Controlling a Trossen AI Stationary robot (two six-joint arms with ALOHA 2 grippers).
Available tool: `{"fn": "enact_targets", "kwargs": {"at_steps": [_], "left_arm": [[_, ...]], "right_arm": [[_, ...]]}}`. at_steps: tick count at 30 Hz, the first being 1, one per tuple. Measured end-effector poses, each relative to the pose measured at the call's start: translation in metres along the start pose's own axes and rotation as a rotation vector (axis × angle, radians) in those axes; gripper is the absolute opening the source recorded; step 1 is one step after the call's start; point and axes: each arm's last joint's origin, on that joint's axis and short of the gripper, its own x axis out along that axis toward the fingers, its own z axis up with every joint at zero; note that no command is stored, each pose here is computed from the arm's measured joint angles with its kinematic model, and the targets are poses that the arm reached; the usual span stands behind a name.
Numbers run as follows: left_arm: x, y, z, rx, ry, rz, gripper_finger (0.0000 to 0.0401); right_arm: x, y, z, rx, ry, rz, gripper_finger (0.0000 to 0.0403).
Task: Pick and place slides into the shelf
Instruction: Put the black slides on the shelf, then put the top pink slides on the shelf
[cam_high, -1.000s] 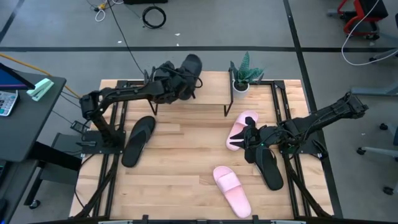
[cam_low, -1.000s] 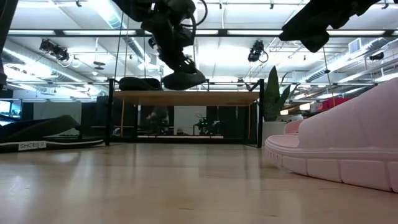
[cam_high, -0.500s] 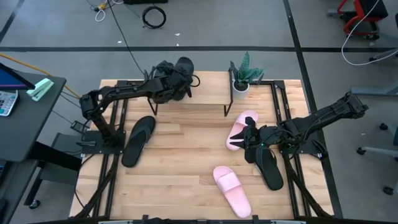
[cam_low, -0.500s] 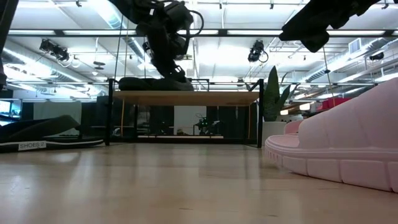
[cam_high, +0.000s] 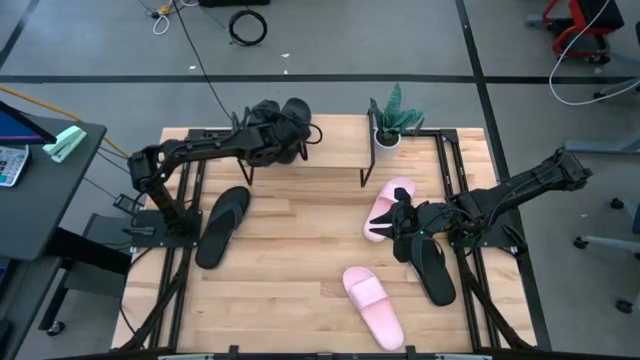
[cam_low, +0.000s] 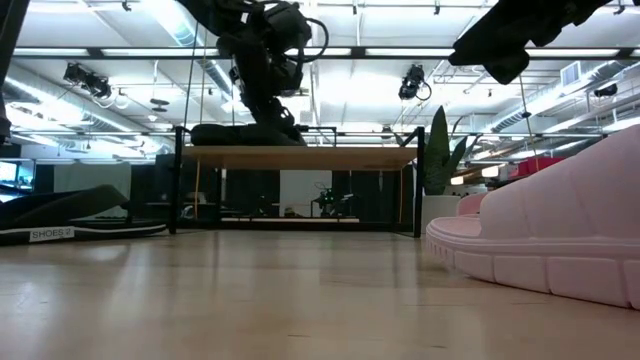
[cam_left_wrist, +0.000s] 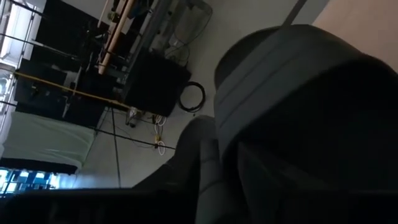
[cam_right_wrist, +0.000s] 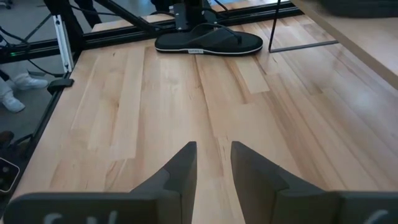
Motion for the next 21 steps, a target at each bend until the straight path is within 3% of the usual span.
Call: {"fn": "enact_targets", "kwargs": {"at_steps": [5,13,18,21], "left_arm": [[-0.007,-0.004,0.001,0.014,-0.014,-0.005,0.015],[-0.042,-0.014,0.005,0.107,-0.058,0.134,0.0171],[-0.089,-0.014,0.017,0.104,-0.173,0.071,0.0174],[-0.126,-0.016,0.027,0.048,-0.283,-0.087,0.0173]], "right_arm": [[0.0,0.0,0.0,0.0,0.0,0.0,0.0105],[0.0,0.0,0.0,0.0,0.0,0.0,0.0105],[0.0,0.0,0.0,0.005,-0.002,-0.004,0.0105],[0.0,0.0,0.0,0.038,-0.005,-0.013,0.0105]]}}
